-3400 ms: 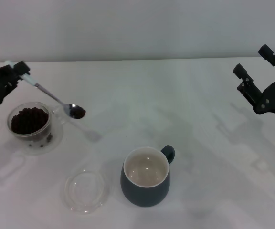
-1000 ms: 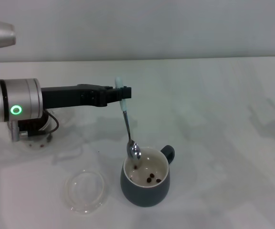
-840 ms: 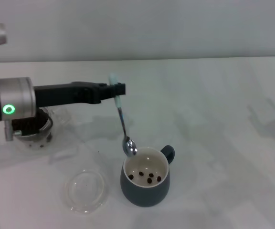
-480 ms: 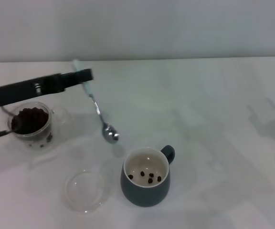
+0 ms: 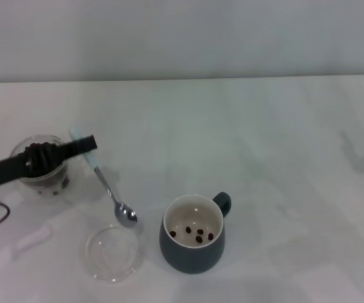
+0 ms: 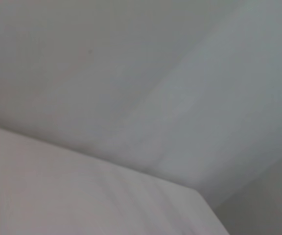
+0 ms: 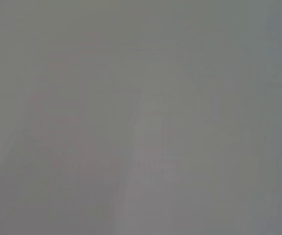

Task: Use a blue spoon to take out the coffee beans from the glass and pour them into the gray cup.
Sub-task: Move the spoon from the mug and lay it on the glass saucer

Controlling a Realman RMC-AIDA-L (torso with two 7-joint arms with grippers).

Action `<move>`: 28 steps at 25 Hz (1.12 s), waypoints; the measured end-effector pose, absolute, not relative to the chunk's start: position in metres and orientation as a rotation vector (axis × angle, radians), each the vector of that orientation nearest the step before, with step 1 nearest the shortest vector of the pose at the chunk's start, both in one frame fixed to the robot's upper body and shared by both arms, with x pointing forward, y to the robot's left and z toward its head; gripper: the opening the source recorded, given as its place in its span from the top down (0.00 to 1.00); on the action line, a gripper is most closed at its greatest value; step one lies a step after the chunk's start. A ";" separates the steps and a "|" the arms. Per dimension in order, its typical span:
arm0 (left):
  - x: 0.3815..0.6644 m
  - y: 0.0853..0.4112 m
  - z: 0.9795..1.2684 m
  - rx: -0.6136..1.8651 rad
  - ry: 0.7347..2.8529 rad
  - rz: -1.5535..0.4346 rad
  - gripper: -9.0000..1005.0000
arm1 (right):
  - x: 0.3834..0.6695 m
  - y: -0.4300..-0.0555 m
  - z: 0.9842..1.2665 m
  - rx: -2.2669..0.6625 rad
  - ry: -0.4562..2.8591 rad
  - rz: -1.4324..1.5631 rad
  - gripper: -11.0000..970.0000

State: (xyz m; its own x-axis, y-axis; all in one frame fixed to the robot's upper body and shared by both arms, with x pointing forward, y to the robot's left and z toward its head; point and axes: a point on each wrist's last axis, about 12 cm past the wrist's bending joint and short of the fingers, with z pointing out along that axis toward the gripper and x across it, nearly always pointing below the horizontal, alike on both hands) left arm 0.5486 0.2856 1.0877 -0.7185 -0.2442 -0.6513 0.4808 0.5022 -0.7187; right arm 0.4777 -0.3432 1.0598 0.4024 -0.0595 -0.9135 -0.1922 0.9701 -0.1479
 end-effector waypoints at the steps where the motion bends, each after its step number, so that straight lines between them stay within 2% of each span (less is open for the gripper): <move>1: 0.547 0.286 1.084 0.187 2.023 -1.270 0.86 | 0.478 -0.343 1.060 -0.243 1.155 0.084 0.35; 20: 0.527 0.311 1.063 0.126 2.119 -1.182 0.86 | 0.479 -0.344 1.062 -0.211 1.149 0.106 0.35; 28: 0.527 0.303 1.056 0.150 2.153 -1.181 0.86 | 0.480 -0.343 1.062 -0.209 1.150 0.121 0.35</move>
State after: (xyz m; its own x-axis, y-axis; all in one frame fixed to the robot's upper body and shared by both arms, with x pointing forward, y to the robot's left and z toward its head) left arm 0.5266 0.3025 1.0556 -0.7704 -0.2074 -0.6029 0.3971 0.5837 -0.7082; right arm 0.4799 -0.3426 1.0619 0.4052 -0.0119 -0.9142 -0.2020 0.9740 -0.1022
